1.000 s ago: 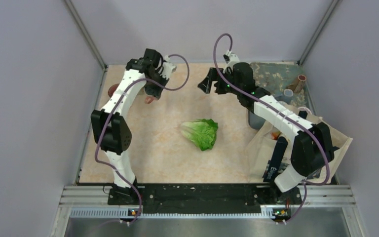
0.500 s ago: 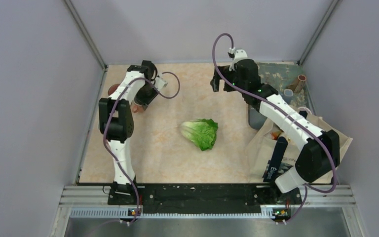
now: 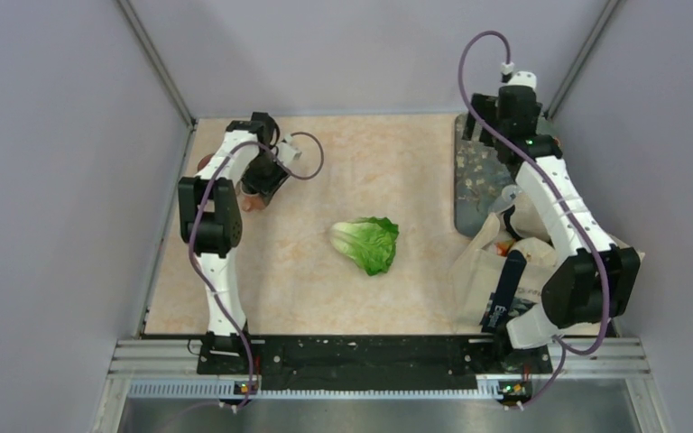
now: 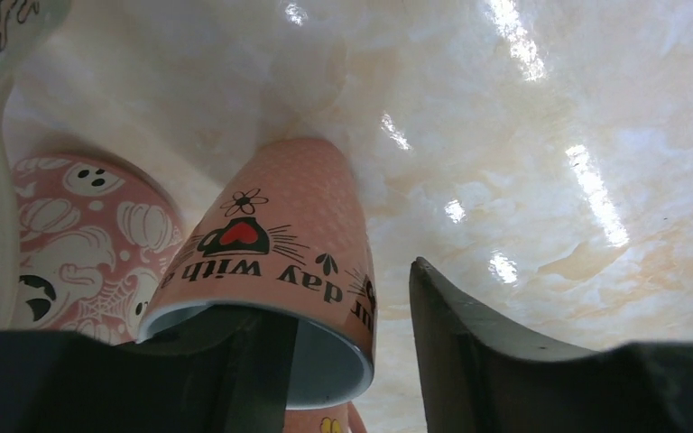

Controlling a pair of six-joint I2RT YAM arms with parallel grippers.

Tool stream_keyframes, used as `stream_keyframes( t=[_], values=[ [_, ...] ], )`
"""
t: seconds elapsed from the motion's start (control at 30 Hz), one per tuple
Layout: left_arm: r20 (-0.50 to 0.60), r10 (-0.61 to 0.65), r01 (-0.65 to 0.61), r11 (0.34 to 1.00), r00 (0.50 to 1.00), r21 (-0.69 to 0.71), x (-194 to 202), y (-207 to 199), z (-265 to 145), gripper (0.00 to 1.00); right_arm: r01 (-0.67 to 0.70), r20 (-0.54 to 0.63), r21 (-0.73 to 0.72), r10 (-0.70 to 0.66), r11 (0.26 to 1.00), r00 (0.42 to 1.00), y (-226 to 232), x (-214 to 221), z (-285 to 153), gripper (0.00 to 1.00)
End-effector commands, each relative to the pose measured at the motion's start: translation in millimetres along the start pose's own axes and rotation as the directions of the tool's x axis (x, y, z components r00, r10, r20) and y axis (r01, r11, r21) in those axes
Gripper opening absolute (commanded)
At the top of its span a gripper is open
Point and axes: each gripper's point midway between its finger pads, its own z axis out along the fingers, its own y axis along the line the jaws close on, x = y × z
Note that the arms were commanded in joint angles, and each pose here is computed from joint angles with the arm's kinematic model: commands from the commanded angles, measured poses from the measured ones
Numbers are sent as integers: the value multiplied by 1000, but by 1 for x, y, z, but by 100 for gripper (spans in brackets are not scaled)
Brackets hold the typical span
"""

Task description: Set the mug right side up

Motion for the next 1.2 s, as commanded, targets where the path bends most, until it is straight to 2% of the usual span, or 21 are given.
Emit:
stream_keyframes(
  t=[0.0,0.23,0.37,0.47,0.6,0.7,0.77,0.9,1.0,1.07,1.17],
  values=[
    [120,-7,4,1000,993,26,-16,-4,-36,56,-75,4,123,75,990,997,-62,-11,-2,99],
    [199,-28,16,998,980,61,-25,-18,-82,64,-191,18,260,193,947,981,-138,-5,10,99],
    [257,-55,36,996,965,77,-32,-32,-114,66,-251,41,265,249,931,968,-160,0,27,99],
    [286,-91,69,994,954,87,-32,-38,-132,67,-249,57,269,242,931,969,-171,0,41,99],
    [300,-75,66,997,951,40,-26,-34,-148,67,-217,105,282,195,935,975,-181,-6,54,99],
    [374,-63,68,998,925,-2,-44,-23,-156,70,-140,83,305,120,942,989,-188,-3,65,99],
    [464,-28,59,997,885,-52,-73,-12,-162,72,-56,48,272,44,961,998,-185,1,72,98],
    [663,-61,138,988,746,-65,-129,7,-181,74,75,-70,244,-59,967,996,-191,27,77,98],
    [775,-84,163,986,627,-24,-157,5,-191,76,96,-135,193,-71,976,988,-192,43,82,95],
    [828,-89,152,988,553,5,-170,0,-196,78,108,-190,208,-68,972,979,-199,55,84,94],
    [867,-117,161,986,484,43,-185,-3,-189,78,84,-258,195,-32,977,966,-201,70,95,88]
  ],
)
